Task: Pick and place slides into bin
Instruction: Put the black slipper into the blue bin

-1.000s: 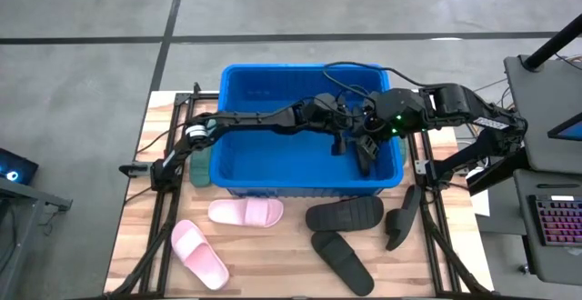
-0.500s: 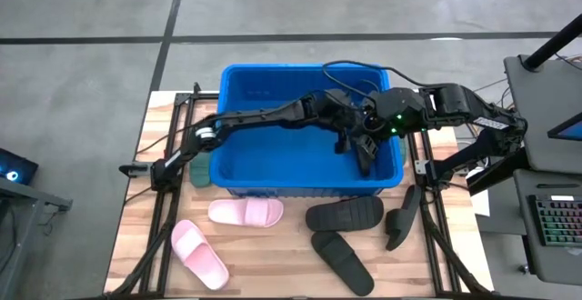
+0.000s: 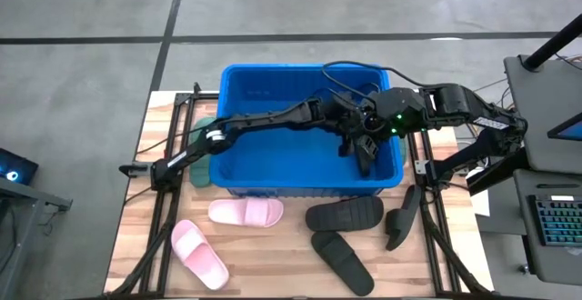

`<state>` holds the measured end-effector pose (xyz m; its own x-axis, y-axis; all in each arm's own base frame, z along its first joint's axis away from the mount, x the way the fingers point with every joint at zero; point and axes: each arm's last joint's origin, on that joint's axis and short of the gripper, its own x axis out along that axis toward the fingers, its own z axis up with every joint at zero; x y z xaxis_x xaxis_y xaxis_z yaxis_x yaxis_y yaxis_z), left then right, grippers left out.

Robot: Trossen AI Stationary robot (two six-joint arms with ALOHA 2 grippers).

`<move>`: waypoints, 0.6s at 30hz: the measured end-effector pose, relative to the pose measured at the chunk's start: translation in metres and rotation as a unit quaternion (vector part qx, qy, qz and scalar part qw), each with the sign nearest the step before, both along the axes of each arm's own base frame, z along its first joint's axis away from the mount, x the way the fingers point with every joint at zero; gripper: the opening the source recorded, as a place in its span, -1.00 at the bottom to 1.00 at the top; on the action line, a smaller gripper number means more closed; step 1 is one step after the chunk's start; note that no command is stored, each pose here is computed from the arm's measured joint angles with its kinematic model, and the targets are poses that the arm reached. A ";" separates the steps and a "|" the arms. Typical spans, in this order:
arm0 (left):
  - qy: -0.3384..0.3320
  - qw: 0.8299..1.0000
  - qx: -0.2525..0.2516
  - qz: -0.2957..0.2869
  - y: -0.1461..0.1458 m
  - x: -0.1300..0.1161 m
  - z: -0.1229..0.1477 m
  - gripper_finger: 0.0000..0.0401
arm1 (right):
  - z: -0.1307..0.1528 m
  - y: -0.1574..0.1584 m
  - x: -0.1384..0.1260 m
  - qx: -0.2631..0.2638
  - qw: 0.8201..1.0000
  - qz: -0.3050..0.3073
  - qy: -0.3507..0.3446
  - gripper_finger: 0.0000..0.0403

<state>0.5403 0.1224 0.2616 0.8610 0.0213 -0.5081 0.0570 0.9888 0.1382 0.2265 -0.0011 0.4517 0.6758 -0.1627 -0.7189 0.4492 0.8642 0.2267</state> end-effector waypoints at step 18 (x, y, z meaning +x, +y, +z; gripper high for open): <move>0.057 0.997 -0.039 0.036 -0.002 0.000 -0.026 0.35 | 0.002 0.000 0.002 -0.001 1.000 0.002 -0.014 -0.96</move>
